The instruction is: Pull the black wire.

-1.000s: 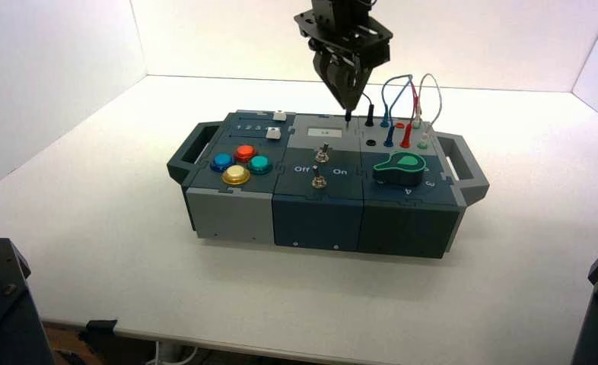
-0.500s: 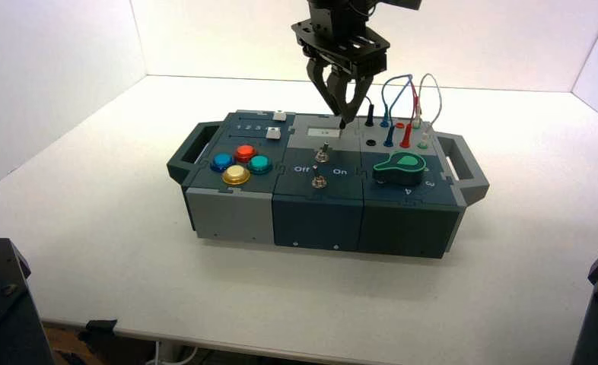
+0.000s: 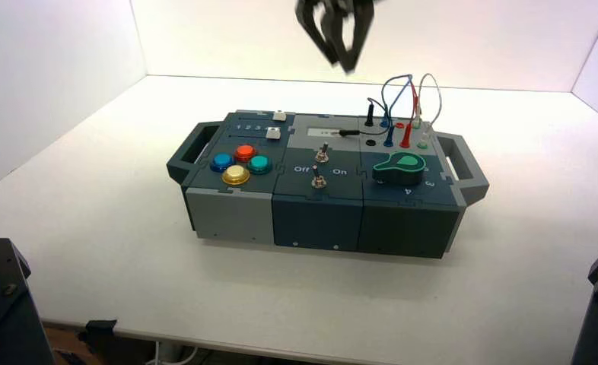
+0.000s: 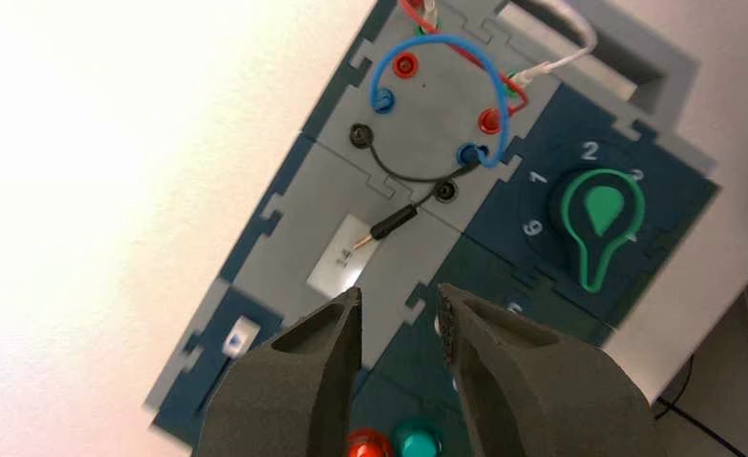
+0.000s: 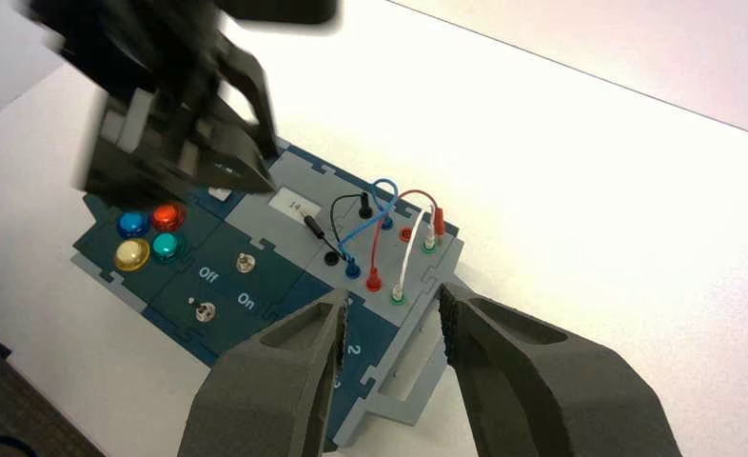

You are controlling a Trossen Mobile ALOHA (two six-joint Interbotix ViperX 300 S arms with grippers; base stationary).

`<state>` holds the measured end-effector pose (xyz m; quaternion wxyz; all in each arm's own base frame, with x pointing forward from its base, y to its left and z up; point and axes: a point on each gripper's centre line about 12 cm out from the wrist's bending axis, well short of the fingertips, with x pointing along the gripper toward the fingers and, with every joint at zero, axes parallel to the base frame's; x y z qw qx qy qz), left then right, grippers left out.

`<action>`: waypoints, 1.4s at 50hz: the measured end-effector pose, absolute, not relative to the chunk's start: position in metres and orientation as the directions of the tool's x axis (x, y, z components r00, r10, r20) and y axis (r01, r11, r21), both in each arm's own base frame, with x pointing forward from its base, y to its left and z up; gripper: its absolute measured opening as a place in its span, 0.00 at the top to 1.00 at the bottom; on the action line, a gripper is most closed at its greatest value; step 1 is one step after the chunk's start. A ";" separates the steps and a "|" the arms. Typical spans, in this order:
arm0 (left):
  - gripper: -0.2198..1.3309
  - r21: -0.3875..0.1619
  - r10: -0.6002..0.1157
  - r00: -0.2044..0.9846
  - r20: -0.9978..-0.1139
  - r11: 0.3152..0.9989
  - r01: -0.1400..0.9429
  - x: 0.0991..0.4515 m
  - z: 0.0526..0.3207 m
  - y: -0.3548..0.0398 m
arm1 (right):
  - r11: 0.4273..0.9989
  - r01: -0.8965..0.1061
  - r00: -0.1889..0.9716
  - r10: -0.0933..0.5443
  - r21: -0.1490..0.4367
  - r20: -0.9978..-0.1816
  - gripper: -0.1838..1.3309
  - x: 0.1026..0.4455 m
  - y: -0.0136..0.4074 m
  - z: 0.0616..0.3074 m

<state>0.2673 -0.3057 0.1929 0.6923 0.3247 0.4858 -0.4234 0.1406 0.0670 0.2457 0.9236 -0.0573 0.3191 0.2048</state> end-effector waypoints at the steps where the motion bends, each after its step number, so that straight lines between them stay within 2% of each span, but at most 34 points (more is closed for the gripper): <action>1: 0.29 0.038 -0.275 0.172 -0.946 0.434 0.900 0.266 0.196 -0.303 | 0.910 -0.415 0.712 0.342 0.025 -0.613 0.21 0.141 0.067 0.246; 8: 0.29 0.037 -0.278 0.177 -0.944 0.443 0.896 0.251 0.206 -0.284 | 0.909 -0.416 0.714 0.345 0.027 -0.609 0.21 0.140 0.067 0.247; 16: 0.29 0.025 -0.251 0.158 -0.955 0.463 0.886 0.229 0.201 -0.254 | 0.909 -0.417 0.719 0.347 0.027 -0.602 0.21 0.139 0.067 0.248; 25: 0.29 0.032 -0.253 0.171 -0.952 0.473 0.881 0.201 0.195 -0.220 | 0.909 -0.417 0.718 0.347 0.027 -0.603 0.21 0.139 0.067 0.248; 34: 0.29 0.057 -0.279 0.234 -0.931 0.523 0.850 0.194 0.192 -0.190 | 0.909 -0.417 0.719 0.347 0.027 -0.602 0.21 0.139 0.067 0.248; 41: 0.29 0.060 -0.267 0.254 -0.930 0.572 0.818 0.196 0.181 -0.170 | 0.909 -0.417 0.720 0.348 0.027 -0.601 0.21 0.139 0.067 0.248; 70: 0.29 0.067 -0.253 0.271 -0.929 0.605 0.794 0.205 0.169 -0.162 | 0.909 -0.416 0.720 0.349 0.029 -0.601 0.21 0.139 0.067 0.248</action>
